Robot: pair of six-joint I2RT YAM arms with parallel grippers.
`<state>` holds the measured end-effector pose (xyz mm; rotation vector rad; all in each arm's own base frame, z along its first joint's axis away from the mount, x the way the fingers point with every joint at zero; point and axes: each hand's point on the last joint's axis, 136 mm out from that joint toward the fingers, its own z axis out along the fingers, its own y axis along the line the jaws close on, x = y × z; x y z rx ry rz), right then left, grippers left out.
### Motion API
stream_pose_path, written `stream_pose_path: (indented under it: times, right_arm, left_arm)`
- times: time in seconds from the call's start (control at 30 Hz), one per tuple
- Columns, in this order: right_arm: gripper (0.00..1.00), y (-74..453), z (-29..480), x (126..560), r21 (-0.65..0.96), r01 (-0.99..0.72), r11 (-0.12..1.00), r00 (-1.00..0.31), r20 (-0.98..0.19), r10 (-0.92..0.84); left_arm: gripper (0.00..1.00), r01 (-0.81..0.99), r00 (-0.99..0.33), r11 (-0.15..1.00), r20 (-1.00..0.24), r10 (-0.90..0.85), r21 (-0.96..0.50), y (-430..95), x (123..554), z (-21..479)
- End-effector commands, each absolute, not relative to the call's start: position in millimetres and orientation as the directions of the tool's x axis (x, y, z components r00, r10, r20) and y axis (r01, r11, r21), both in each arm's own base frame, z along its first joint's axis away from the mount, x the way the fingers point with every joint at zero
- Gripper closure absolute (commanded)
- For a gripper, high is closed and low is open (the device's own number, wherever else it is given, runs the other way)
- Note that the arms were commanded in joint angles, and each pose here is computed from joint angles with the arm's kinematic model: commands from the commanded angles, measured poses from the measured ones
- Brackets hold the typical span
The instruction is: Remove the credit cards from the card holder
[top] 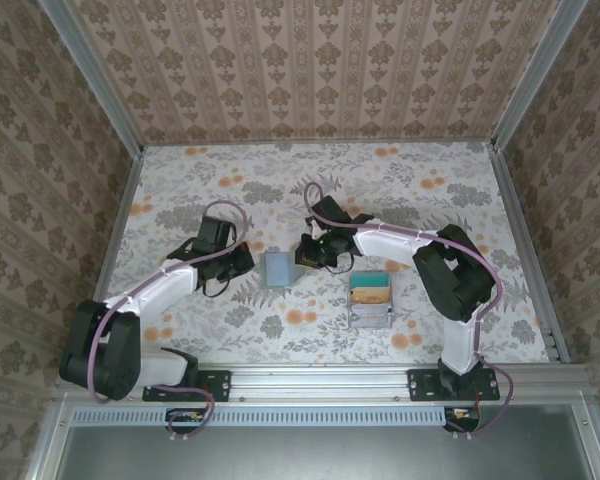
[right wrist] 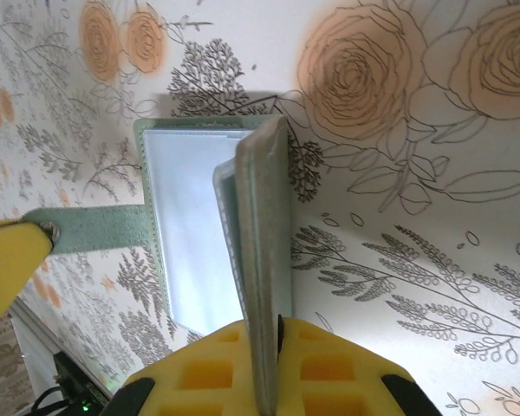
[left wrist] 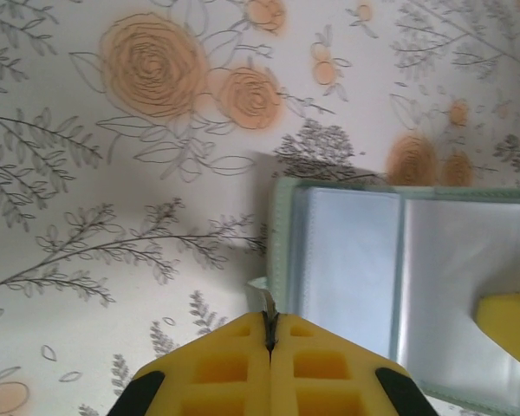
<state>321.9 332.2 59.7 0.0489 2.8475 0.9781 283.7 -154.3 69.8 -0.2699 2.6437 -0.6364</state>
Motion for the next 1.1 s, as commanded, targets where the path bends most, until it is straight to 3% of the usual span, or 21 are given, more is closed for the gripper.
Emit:
stream_pose_path:
  times: [0.0, 0.03, 0.17, 0.27, 0.5, 0.63, 0.87, 1.03, 1.07]
  right_arm:
    - [0.99, 320.3, 46.6, 316.0, 0.582, 0.005, 0.813, -0.993, -0.095, 0.075]
    - [0.99, 319.4, 42.2, 315.8, 0.581, 0.011, 0.814, -0.993, -0.091, 0.078]
    - [0.98, 318.0, 33.0, 317.5, 0.578, 0.024, 0.816, -0.992, -0.087, 0.091]
    - [0.92, 317.5, 31.4, 318.1, 0.573, 0.027, 0.819, -0.992, -0.086, 0.092]
    - [0.65, 316.2, 45.9, 321.4, 0.565, -0.002, 0.825, -0.990, -0.119, 0.079]
    - [0.64, 311.1, 57.0, 322.6, 0.531, -0.045, 0.846, -0.988, -0.149, 0.041]
    - [0.80, 299.1, 61.0, 315.7, 0.470, -0.095, 0.878, -0.986, -0.165, -0.018]
    - [1.00, 295.6, 51.1, 310.2, 0.459, -0.058, 0.887, -0.992, -0.129, 0.002]
    - [1.00, 296.2, 49.4, 309.2, 0.459, -0.049, 0.887, -0.992, -0.123, 0.010]
  left_arm:
    - [1.00, -0.086, -0.914, 0.904, -0.328, -0.239, -0.419, -144.8, 284.4, 50.7]
    - [0.94, -0.086, -0.917, 0.907, -0.322, -0.234, -0.412, -144.0, 286.1, 47.2]
    - [0.37, -0.083, -0.925, 0.922, -0.315, -0.213, -0.378, -137.8, 289.6, 48.8]
    - [0.21, -0.074, -0.906, 0.932, -0.366, -0.211, -0.354, -130.0, 291.5, 72.5]
    - [0.21, -0.017, -0.873, 0.892, -0.429, -0.234, -0.452, -141.7, 286.4, 131.8]
    - [0.26, 0.006, -0.865, 0.829, -0.418, -0.275, -0.559, -161.6, 277.6, 148.5]
    - [0.50, 0.030, -0.909, 0.819, -0.357, -0.216, -0.573, -198.5, 260.8, 121.6]
    - [0.54, 0.023, -0.933, 0.835, -0.312, -0.179, -0.549, -199.7, 252.7, 96.4]
    - [0.54, 0.025, -0.937, 0.841, -0.307, -0.169, -0.540, -198.3, 251.7, 92.0]
